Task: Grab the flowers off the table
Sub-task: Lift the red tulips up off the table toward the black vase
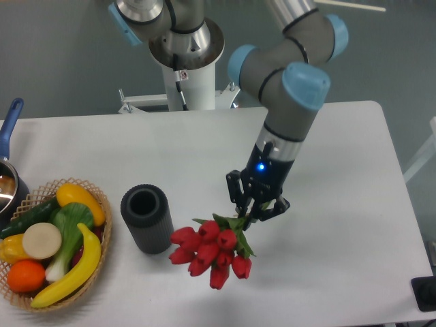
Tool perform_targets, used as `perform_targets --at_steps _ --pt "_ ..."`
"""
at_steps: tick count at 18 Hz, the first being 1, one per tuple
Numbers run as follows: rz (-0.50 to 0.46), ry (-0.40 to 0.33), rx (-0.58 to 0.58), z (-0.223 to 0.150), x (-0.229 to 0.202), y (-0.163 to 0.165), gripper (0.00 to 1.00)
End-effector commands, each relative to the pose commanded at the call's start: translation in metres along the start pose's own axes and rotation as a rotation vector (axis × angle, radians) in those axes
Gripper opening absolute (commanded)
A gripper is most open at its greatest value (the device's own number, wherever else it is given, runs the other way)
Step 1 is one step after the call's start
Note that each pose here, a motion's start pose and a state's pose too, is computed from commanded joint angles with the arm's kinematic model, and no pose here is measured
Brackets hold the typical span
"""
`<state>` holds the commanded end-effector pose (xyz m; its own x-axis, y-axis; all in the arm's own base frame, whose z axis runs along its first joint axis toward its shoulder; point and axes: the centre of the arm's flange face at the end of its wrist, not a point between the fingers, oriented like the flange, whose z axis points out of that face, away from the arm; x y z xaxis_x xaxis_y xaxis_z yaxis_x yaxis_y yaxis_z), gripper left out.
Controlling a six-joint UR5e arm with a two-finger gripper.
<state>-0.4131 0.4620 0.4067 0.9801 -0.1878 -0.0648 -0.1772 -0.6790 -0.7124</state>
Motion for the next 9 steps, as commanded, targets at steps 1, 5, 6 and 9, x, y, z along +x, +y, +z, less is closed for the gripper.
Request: perform_targets --at_steps 1,5,6,9 --pt "-0.004 0.004 0.035 -0.008 0.004 -0.006 0.16" --pt "-0.026 0.019 0.145 -0.029 0.001 -0.01 0.16" --pt "-0.031 0.025 0.176 -0.033 -0.001 -0.009 0.16" --pt "-0.043 0.048 0.261 -0.042 -0.006 -0.009 0.16"
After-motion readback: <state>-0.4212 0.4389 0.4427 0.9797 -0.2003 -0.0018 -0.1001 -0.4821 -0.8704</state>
